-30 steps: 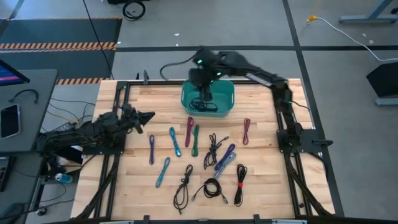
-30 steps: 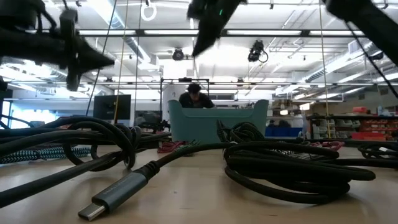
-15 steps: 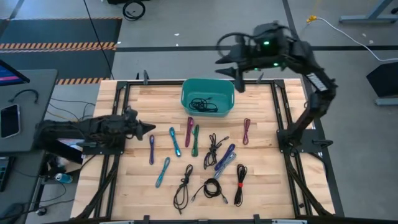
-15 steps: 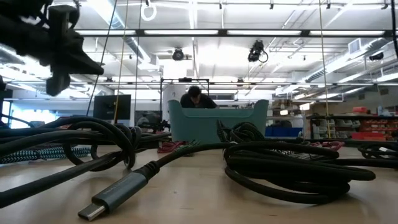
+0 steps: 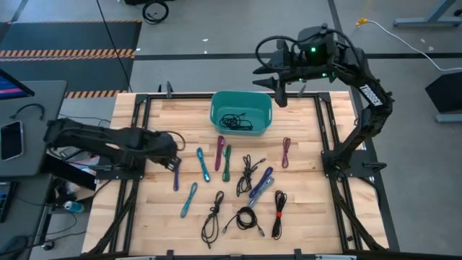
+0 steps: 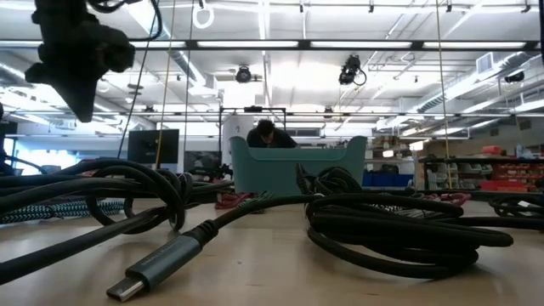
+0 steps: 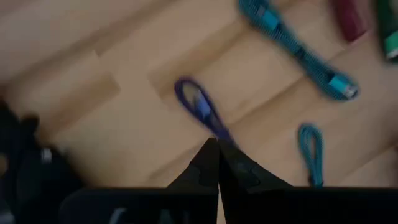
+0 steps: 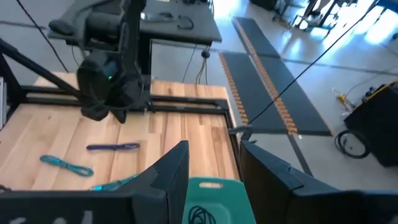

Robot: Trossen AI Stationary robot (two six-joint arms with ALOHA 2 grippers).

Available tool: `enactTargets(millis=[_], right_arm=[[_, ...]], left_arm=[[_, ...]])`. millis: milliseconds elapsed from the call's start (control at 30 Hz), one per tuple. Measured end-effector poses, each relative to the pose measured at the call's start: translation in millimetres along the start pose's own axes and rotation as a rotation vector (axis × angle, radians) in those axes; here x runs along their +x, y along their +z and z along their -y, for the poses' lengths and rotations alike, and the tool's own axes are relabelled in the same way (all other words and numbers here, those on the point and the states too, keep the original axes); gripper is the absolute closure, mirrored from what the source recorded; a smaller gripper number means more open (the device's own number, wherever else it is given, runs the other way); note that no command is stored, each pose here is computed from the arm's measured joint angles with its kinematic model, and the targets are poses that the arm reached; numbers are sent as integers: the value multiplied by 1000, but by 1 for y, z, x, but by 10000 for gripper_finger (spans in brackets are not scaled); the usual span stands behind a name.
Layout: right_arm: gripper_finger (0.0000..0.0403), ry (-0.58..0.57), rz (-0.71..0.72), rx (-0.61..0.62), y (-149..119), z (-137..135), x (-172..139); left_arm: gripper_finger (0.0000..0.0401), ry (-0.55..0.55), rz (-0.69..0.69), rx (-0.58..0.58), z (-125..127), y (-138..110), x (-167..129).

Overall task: Pick and place USB-C Cables
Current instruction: Put the left purple charger cable into the light blue bin

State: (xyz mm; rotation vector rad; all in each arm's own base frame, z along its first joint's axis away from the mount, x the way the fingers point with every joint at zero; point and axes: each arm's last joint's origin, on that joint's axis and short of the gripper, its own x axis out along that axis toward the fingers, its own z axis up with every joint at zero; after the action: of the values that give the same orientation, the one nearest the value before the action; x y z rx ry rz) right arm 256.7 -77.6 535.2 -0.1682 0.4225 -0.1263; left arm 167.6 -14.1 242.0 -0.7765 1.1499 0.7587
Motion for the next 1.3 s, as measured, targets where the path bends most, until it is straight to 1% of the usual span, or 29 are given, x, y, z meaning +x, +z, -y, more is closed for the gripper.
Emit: enactTargets(millis=[167,300,400,467,700,833,967,1233,1300], right_arm=[[255,8,-15,0,-1,1,9],[255,13,-25,-17,-2,1,12],[255,18,-24,-36,-2,0,12],[255,23,-31,-44,-2,-1,12],[255,56,-57,-72,-4,-9,12],[255,70,-57,-93,-3,-13,12],[255,80,-58,-101,-3,-16,12],[255,89,-60,-112,-3,-18,12],[255,95,-69,-113,-3,-19,12]], left_arm=[[391,44,-111,-28,31,2,16],[369,89,-169,46,44,-6,32],[335,119,-226,69,50,-12,41],[306,141,-234,63,52,-15,46],[201,216,-232,-18,57,-16,60],[166,247,-233,-73,60,-16,70],[155,269,-235,-92,63,-17,81],[163,211,-219,-101,78,-16,103],[163,216,-236,-98,79,-17,109]])
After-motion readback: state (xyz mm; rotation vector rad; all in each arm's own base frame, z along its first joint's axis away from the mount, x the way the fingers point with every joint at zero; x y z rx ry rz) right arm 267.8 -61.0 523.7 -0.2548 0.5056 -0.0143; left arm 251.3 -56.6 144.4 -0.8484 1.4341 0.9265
